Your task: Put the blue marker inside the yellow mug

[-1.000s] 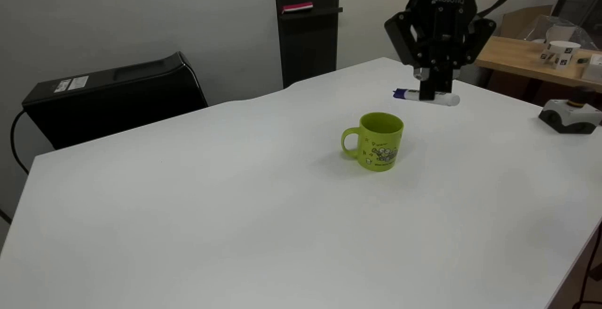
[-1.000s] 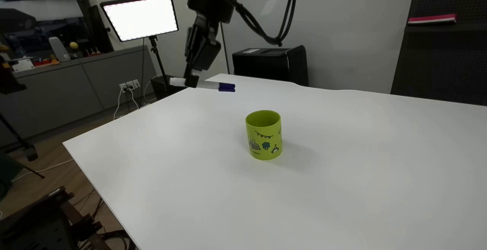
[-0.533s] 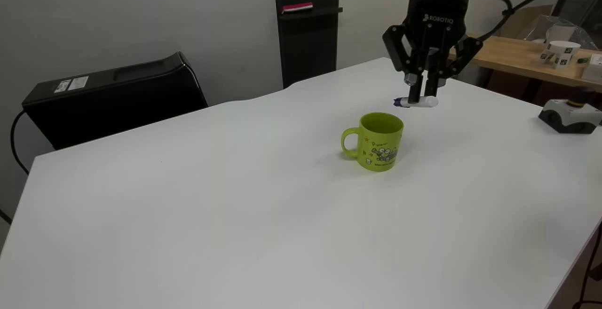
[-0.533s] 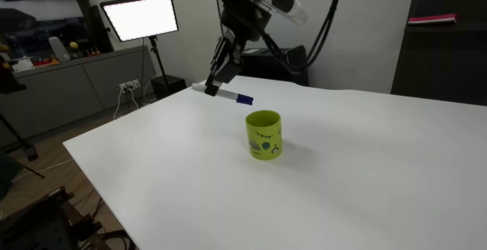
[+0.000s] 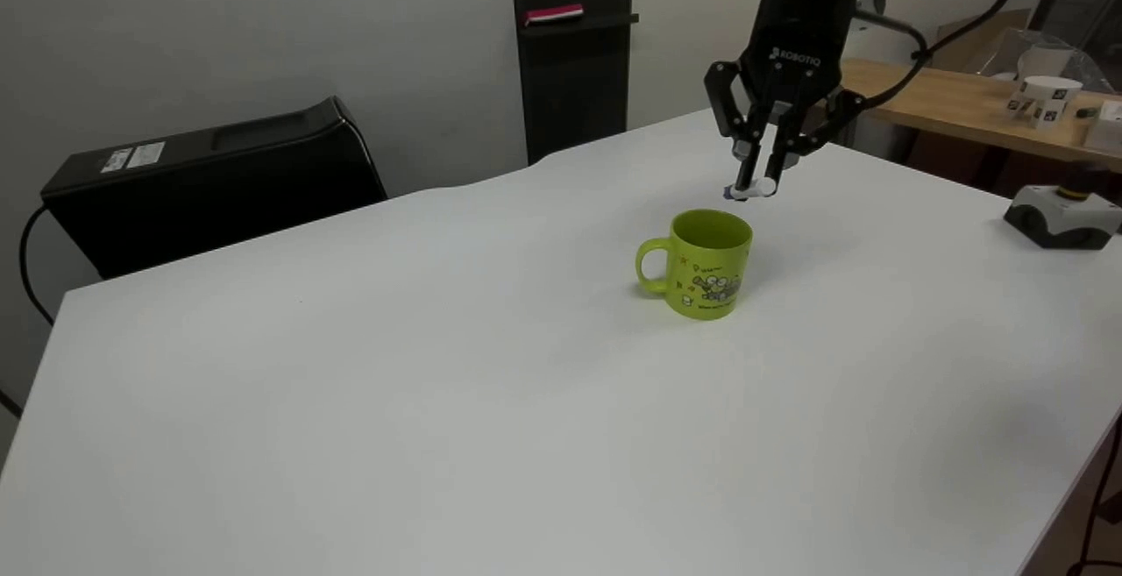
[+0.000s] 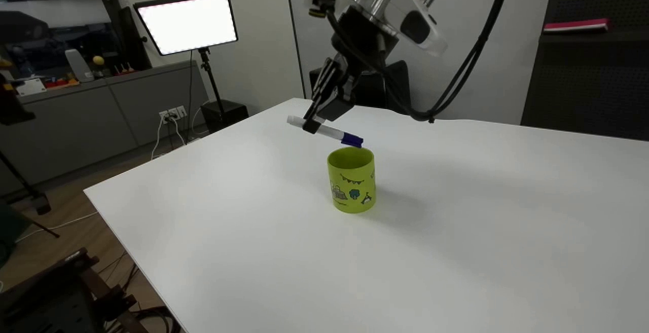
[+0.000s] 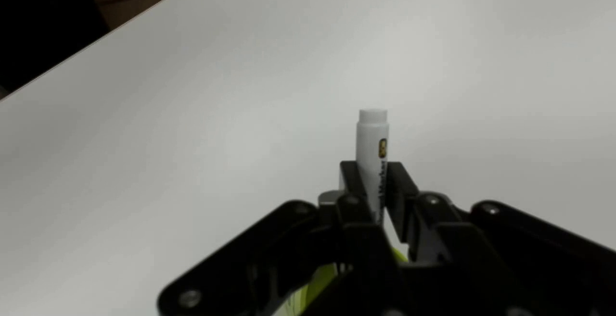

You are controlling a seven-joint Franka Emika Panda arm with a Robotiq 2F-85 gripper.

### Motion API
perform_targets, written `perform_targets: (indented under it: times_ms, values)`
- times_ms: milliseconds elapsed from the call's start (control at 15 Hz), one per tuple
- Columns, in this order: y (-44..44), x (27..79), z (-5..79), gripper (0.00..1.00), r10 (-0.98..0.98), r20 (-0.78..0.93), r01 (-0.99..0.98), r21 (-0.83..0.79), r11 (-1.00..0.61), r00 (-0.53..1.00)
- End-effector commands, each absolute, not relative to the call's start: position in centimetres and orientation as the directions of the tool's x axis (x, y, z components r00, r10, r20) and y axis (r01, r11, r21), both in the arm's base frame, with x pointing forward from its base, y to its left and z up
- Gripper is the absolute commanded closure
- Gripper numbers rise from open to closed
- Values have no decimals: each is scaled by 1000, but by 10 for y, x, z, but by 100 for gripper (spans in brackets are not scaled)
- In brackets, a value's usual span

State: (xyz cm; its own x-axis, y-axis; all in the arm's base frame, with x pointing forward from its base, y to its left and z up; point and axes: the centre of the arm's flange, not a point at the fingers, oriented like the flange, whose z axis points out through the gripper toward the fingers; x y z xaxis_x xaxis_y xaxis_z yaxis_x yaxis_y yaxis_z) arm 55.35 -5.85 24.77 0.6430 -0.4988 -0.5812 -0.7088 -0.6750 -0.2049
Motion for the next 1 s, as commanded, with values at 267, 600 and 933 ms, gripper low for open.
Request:
perform_targets:
  times_ms: [267, 600, 933]
  values:
    - [-47, 570, 239, 96, -499, -621, -750, -232, -619, 604]
    - [-48, 563, 223, 96, -501, -645, -769, -222, -599, 577]
    - [-55, 555, 198, 96, -505, -670, -786, -197, -586, 544]
